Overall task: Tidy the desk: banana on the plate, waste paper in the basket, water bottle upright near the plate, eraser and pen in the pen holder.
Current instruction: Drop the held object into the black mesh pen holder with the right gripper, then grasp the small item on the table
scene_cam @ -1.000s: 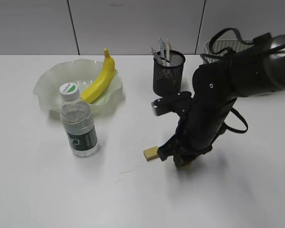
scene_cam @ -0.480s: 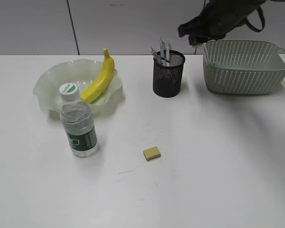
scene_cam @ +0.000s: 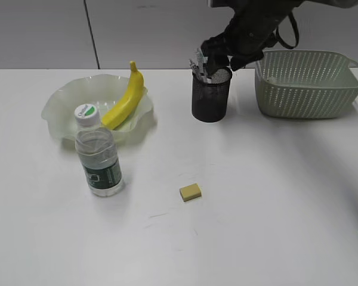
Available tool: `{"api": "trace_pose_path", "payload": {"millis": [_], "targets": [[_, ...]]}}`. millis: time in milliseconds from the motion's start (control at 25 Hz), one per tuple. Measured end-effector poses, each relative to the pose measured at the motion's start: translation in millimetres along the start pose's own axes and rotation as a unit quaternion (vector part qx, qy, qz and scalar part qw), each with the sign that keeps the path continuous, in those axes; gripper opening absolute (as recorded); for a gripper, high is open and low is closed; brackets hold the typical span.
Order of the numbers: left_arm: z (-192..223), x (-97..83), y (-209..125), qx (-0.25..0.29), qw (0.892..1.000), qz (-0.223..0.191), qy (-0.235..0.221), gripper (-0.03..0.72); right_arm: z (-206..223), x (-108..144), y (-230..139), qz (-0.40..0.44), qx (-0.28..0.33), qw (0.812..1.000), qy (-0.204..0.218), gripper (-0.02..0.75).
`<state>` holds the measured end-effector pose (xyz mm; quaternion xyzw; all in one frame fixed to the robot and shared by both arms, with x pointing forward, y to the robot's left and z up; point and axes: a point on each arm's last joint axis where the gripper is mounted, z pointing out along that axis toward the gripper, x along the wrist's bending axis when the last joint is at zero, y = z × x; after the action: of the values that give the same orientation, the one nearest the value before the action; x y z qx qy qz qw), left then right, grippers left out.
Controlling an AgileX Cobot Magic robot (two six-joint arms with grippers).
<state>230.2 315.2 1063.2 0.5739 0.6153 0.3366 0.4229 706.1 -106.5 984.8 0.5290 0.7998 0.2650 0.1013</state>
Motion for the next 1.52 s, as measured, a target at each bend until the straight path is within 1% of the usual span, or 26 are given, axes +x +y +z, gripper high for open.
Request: {"api": "trace_pose_path", "payload": {"millis": [120,200,240,280,320,400,440,480,560,600,640,680,720,800,840,880,920,1040,1080,1120,1200,1280,1320,1360,1440,1520], "targets": [[0.0,0.0,0.0,0.000,1.000,0.000,0.000,0.416,-19.3,-1.8,-5.6,-0.025,0.032,0.999,-0.024,0.527],[0.0,0.0,0.0,0.000,1.000,0.000,0.000,0.416,-46.5,-1.2,-15.0,-0.038,0.034,0.998,-0.040,0.504],[0.0,0.0,0.0,0.000,1.000,0.000,0.000,0.416,-67.7,0.5,-23.3,-0.044,0.029,0.998,-0.047,0.491],[0.0,0.0,0.0,0.000,1.000,0.000,0.000,0.416,-95.5,3.2,-30.7,-0.049,0.009,0.997,-0.054,0.474],[0.2,0.0,0.1,0.001,1.000,0.000,0.000,0.416,-113.5,4.6,-48.5,-0.052,0.007,0.997,-0.060,0.459],[3.7,-0.9,2.0,0.012,1.000,0.002,0.002,0.416,-169.0,10.6,-89.2,-0.046,-0.014,0.996,-0.070,0.435],[6.9,-2.0,3.4,0.023,1.000,0.008,0.003,0.416,-191.8,13.4,-117.1,-0.038,-0.013,0.997,-0.072,0.426],[10.5,-3.7,5.2,0.033,0.999,0.019,-0.001,0.416,-205.6,15.0,-145.9,-0.033,-0.003,0.997,-0.072,0.417],[20.6,-10.0,10.9,0.063,0.997,0.048,-0.017,0.413,-244.3,20.2,-198.6,-0.027,-0.023,0.997,-0.073,0.405],[25.3,-14.3,15.2,0.072,0.995,0.063,-0.031,0.410,-253.8,22.2,-224.0,-0.024,-0.026,0.997,-0.069,0.401],[31.3,-19.0,21.7,0.077,0.993,0.075,-0.045,0.408,-267.2,24.0,-248.4,-0.023,-0.043,0.996,-0.070,0.396],[38.5,-23.6,29.0,0.082,0.991,0.088,-0.057,0.407,-284.4,26.3,-271.2,-0.022,-0.074,0.995,-0.070,0.389],[46.6,-28.9,37.8,0.079,0.990,0.094,-0.071,0.405,-293.8,27.5,-292.2,-0.015,-0.087,0.994,-0.069,0.379],[64.2,-41.8,55.1,0.074,0.987,0.093,-0.108,0.403,-305.8,29.1,-325.6,-0.006,-0.107,0.992,-0.068,0.351],[75.1,-48.3,64.5,0.075,0.984,0.100,-0.125,0.396,-313.3,30.1,-340.5,-0.005,-0.126,0.990,-0.067,0.337],[83.6,-55.5,73.6,0.074,0.981,0.103,-0.148,0.384,-317.9,30.7,-352.3,-0.005,-0.141,0.988,-0.067,0.326],[95.7,-63.1,80.9,0.084,0.977,0.099,-0.168,0.363,-323.3,31.4,-364.2,-0.006,-0.164,0.984,-0.067,0.321],[134.3,-91.3,100.9,0.105,0.961,0.120,-0.224,0.316,-333.5,32.7,-390.6,0.001,-0.221,0.973,-0.063,0.315],[145.0,-104.1,106.0,0.104,0.956,0.132,-0.242,0.310,-336.7,32.2,-396.5,0.004,-0.240,0.968,-0.066,0.314],[153.6,-119.8,109.2,0.104,0.947,0.150,-0.263,0.305,-338.6,31.8,-400.1,0.007,-0.252,0.965,-0.068,0.314],[168.7,-157.4,110.7,0.101,0.931,0.177,-0.302,0.302,-338.6,31.3,-401.8,0.011,-0.254,0.965,-0.070,0.311],[185.6,-206.6,98.8,0.131,0.910,0.206,-0.336,0.301,-338.4,31.3,-401.8,0.012,-0.254,0.965,-0.070,0.311],[195.4,-231.9,88.5,0.153,0.898,0.229,-0.342,0.304,-338.4,31.2,-401.8,0.012,-0.254,0.965,-0.070,0.311],[204.0,-252.6,77.3,0.177,0.889,0.248,-0.343,0.312,-338.5,31.2,-401.7,0.013,-0.255,0.964,-0.070,0.311],[226.1,-295.2,47.2,0.235,0.868,0.291,-0.326,0.360,-338.5,31.1,-401.7,0.012,-0.255,0.964,-0.071,0.311],[247.8,-319.9,23.1,0.279,0.852,0.325,-0.301,0.437,-338.5,31.1,-401.7,0.012,-0.255,0.964,-0.071,0.311]]}}
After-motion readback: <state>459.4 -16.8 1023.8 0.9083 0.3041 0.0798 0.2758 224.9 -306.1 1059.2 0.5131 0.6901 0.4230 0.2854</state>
